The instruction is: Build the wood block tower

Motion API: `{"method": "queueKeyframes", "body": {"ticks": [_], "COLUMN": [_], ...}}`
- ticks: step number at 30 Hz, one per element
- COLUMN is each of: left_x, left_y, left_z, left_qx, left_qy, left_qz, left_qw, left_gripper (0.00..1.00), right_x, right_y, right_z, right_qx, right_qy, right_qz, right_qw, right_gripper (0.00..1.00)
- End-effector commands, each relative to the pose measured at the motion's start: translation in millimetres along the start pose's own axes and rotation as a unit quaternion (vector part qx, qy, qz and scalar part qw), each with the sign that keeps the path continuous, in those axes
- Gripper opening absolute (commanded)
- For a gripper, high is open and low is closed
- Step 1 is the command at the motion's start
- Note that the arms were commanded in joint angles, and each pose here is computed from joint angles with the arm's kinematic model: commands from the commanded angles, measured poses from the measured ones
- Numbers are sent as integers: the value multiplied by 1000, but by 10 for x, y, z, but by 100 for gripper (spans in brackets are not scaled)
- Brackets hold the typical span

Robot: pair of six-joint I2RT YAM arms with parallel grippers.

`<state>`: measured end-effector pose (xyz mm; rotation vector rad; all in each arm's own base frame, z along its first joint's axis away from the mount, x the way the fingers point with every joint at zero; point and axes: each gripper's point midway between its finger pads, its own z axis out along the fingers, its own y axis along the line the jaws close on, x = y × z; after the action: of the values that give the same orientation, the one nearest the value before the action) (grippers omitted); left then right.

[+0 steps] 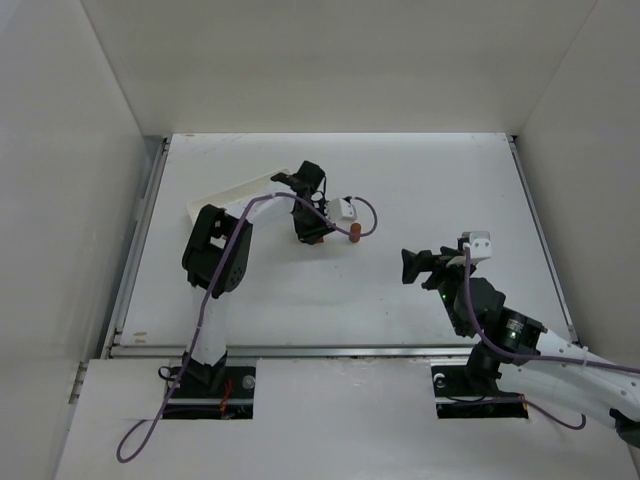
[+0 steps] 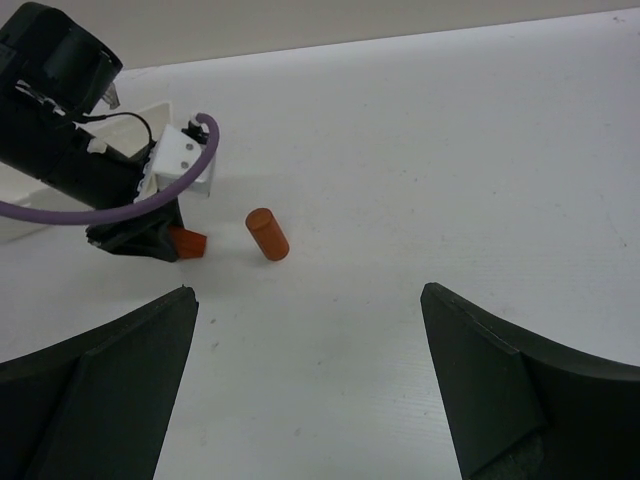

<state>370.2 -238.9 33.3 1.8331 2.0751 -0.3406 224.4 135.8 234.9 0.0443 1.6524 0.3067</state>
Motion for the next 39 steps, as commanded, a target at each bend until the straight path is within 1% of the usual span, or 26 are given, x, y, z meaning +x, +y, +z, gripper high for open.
{"method": "queueKeyframes", "body": {"ticks": [1,2,5,8,9,12,14,15,16,18,19,21,22,23,25,26,27,28,29,30,31,32,33,34,35,39], "left_x": [-191,-179,-222,-242,-347,-379,-467,-465,-525,-577,-658,-705,-751,-778,-881,-921,-971,-987,-992,-1011,-1028,-1047,-1044,-1060,-1074,-1083], "left_y": [3,-37,-69,-94,-97,-6,63,69,102,124,87,153,102,56,64,14,-7,-20,-29,-32,-74,-70,-69,-99,-136,-194], "left_z": [-360,-337,-452,-581,-622,-880,-1145,-1184,-1390,-1559,-1653,-1870,-1886,-1925,-1985,-2018,-2046,-2057,-2059,-2101,-2065,-2105,-2090,-2121,-2168,-2226], "left_qx": [1,9,6,13,18,19,23,32,38,52,78,80,105,131,153,185,205,218,226,224,230,224,227,234,245,249], "left_qy": [-43,-45,-54,-73,-93,-132,-182,-198,-238,-280,-315,-359,-369,-387,-413,-416,-434,-437,-438,-440,-437,-442,-442,-451,-450,-456], "left_qz": [-4,-6,-3,-15,-17,-51,-79,-93,-101,-128,-135,-146,-176,-189,-197,-236,-226,-235,-242,-240,-240,-230,-237,-224,-233,-224], "left_qw": [999,999,999,997,995,990,980,975,965,950,936,918,907,893,876,859,848,840,836,836,836,837,835,832,826,825], "left_gripper": [0,0,0,0,0,0,0,0,0,0,0,0,0,0,0,0,0,0,0,0,0,0,0,0,0,0], "right_x": [-176,-176,-187,-232,-228,-259,-294,-316,-317,-360,-376,-415,-441,-395,-514,-453,-487,-584,-604,-542,-635,-646,-586,-598,-683,-727], "right_y": [99,99,141,201,219,291,341,349,353,409,433,541,570,625,752,822,885,972,1043,1141,1227,1262,1321,1327,1357,1414], "right_z": [-24,-24,-26,-35,-38,-61,-81,-80,-81,-89,-94,-104,-111,-85,-83,-41,-27,-29,-17,37,51,95,163,213,240,379], "right_qx": [-18,-18,-29,-43,-48,-70,-86,-87,-87,-100,-106,-130,-137,-143,-163,-165,-171,-182,-190,-192,-204,-203,-198,-196,-199,-215], "right_qy": [-12,-12,-13,-15,-13,-15,-18,-22,-21,-26,-28,-32,-35,-28,-36,-22,-21,-22,-17,-1,2,9,26,32,29,51], "right_qz": [22,22,26,32,32,40,47,51,56,70,73,81,85,80,90,90,97,106,109,111,117,121,130,137,150,206], "right_qw": [1000,1000,999,998,998,997,995,995,994,992,991,988,986,986,982,982,980,977,976,975,972,972,971,971,968,953], "right_gripper": [99,99,99,99,99,99,99,99,99,99,99,99,99,99,99,99,99,99,99,99,99,99,99,99,99,99]}}
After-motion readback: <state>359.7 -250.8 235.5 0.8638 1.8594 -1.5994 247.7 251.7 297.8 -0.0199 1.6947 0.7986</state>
